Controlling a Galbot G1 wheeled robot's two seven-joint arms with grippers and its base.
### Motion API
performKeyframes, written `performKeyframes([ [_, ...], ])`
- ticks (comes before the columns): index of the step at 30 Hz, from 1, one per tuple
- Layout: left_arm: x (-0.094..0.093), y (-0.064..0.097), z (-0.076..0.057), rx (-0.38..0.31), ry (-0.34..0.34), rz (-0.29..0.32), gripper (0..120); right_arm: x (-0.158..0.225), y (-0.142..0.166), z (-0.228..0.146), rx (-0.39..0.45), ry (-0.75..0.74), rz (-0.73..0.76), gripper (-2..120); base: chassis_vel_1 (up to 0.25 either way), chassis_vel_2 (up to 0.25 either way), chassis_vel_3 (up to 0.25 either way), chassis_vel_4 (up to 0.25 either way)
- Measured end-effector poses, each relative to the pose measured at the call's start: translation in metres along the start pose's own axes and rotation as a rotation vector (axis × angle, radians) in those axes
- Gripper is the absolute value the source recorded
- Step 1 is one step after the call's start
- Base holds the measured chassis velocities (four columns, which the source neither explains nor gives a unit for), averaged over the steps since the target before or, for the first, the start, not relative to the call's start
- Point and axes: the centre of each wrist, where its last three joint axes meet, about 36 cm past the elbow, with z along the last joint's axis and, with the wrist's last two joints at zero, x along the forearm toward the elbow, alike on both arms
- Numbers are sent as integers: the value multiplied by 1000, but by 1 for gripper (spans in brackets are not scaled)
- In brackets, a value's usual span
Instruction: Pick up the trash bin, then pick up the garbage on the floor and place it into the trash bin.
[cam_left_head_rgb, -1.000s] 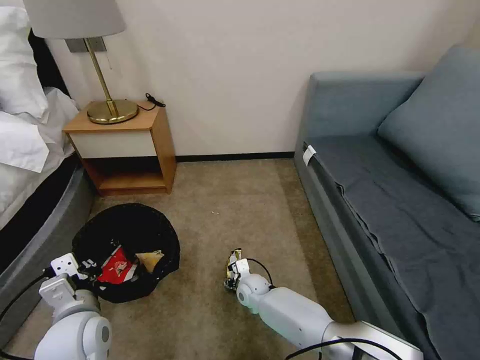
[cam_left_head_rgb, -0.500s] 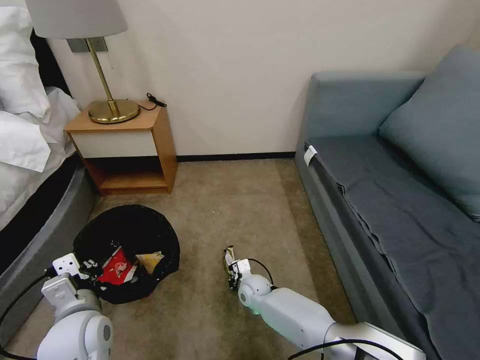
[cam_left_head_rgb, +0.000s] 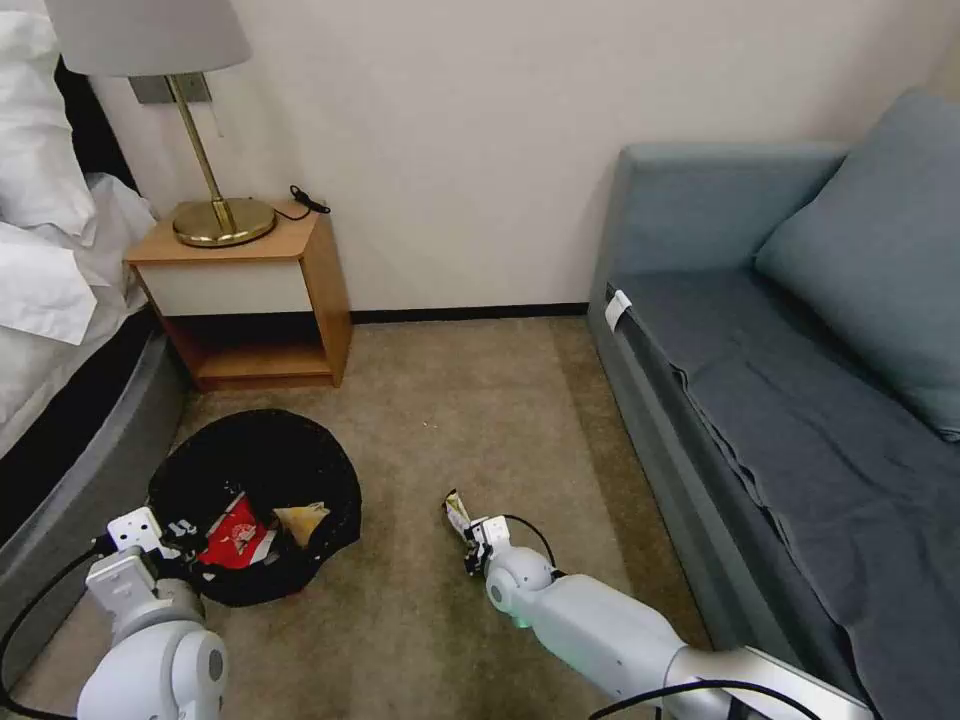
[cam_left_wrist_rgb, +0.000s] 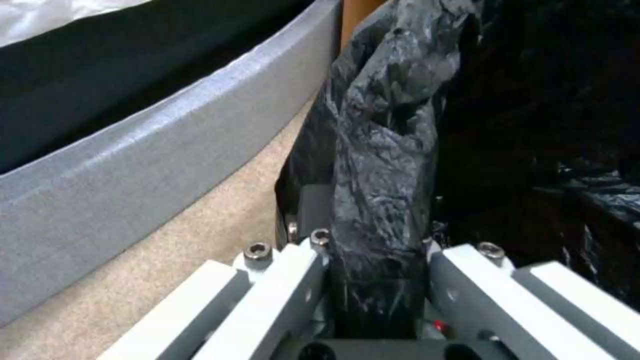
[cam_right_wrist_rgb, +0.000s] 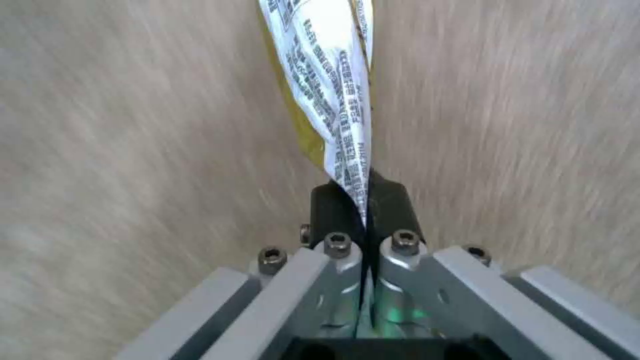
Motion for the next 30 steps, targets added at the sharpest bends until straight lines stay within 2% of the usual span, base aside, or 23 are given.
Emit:
performKeyframes([
  [3, 1, -1, 0, -2, 2, 5, 3, 30, 0, -39, -27, -114, -32, 0, 0, 0, 0, 0],
  [4, 1, -1, 0, -2, 2, 5, 3, 30, 0, -39, -27, -114, -32, 0, 0, 0, 0, 0],
  [8, 0, -2, 3, -9, 14, 5, 3, 83, 8, -102, -63, -308, -96, 0, 0, 0, 0, 0],
  [9, 0, -2, 3, -9, 14, 5, 3, 83, 8, -102, -63, -308, -96, 0, 0, 0, 0, 0],
  [11, -1, -3, 6, -12, 24, 7, 3, 118, 22, -130, -86, -394, -158, 0, 0, 0, 0, 0],
  [12, -1, -3, 7, -12, 29, 9, 3, 136, 32, -138, -92, -427, -196, 0, 0, 0, 0, 0],
  [13, -1, -3, 7, -12, 29, 9, 3, 136, 32, -138, -92, -427, -196, 0, 0, 0, 0, 0],
  [14, -1, -4, 8, -12, 33, 11, 3, 159, 46, -145, -96, -462, -252, 0, 0, 0, 0, 0],
  [18, -2, -5, 9, -12, 36, 15, 3, 212, 91, -141, -103, -472, -419, 0, 0, 0, 0, 0],
  [19, -2, -5, 9, -12, 36, 15, 3, 212, 91, -141, -103, -472, -419, 0, 0, 0, 0, 0],
  [21, -2, -6, 10, -12, 38, 19, 3, 221, 120, -120, -103, -433, -479, 0, 0, 0, 0, 0],
  [22, -2, -7, 10, -12, 39, 19, 3, 220, 135, -106, -93, -413, -498, 0, 0, 0, 0, 0],
  [30, 2, -7, 7, -14, 34, 19, 3, 180, 180, -66, -13, -361, -474, 0, 0, 0, 0, 0],
])
